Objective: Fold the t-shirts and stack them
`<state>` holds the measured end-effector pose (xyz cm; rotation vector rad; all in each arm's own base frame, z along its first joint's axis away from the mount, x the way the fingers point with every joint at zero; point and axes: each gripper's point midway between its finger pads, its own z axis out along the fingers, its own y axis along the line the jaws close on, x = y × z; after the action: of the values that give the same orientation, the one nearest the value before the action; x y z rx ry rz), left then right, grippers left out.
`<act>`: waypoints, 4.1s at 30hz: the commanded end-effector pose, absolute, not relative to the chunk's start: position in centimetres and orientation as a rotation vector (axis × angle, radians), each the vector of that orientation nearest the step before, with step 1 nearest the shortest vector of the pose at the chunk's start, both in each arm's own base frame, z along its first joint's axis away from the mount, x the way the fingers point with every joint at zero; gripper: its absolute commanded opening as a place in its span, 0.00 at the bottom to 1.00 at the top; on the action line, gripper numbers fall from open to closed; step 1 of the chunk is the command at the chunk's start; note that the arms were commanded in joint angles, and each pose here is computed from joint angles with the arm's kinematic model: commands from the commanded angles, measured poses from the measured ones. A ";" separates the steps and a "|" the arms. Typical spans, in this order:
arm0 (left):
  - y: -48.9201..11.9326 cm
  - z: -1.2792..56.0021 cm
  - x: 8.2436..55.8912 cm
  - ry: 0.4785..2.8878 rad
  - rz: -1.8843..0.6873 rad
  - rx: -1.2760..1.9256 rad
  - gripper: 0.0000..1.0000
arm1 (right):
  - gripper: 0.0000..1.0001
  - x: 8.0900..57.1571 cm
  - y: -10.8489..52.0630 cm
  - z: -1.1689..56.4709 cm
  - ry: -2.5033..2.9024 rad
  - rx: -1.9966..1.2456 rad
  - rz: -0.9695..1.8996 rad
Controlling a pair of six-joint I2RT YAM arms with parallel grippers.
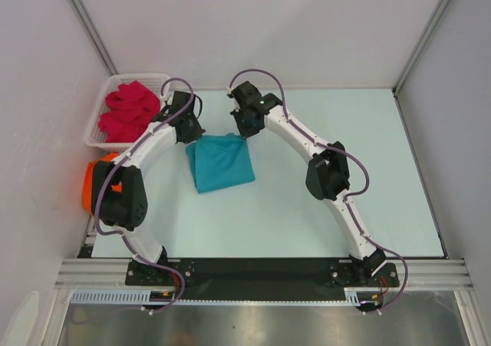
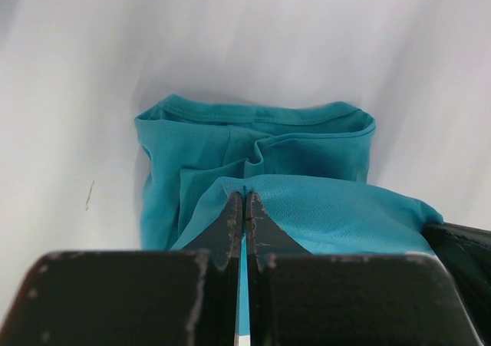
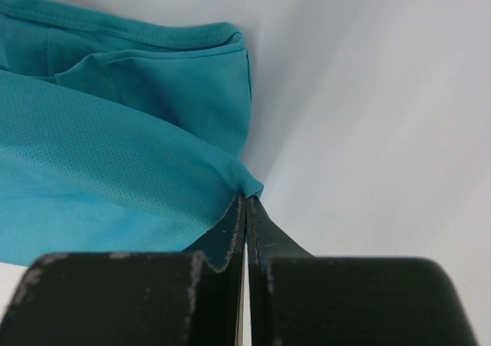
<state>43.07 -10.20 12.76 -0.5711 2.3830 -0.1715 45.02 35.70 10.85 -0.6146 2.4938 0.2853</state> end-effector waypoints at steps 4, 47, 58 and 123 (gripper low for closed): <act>-7.7 15.1 44.5 2.268 -0.130 -0.633 0.00 | 0.00 46.7 36.3 13.6 2.409 -0.607 0.366; -10.4 11.8 34.7 2.487 -0.341 -0.340 1.00 | 0.38 36.2 27.8 14.7 2.466 -0.329 0.364; -8.3 5.0 33.5 2.587 -0.114 -0.553 1.00 | 0.37 34.4 27.1 17.7 2.419 -0.358 0.313; 13.4 17.7 30.0 2.290 0.333 -1.036 0.00 | 0.32 30.0 23.3 31.0 2.217 -0.375 0.393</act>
<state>31.23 11.08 14.56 -1.0330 2.3783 0.2704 29.96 22.90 28.76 -0.3708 2.2716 0.3471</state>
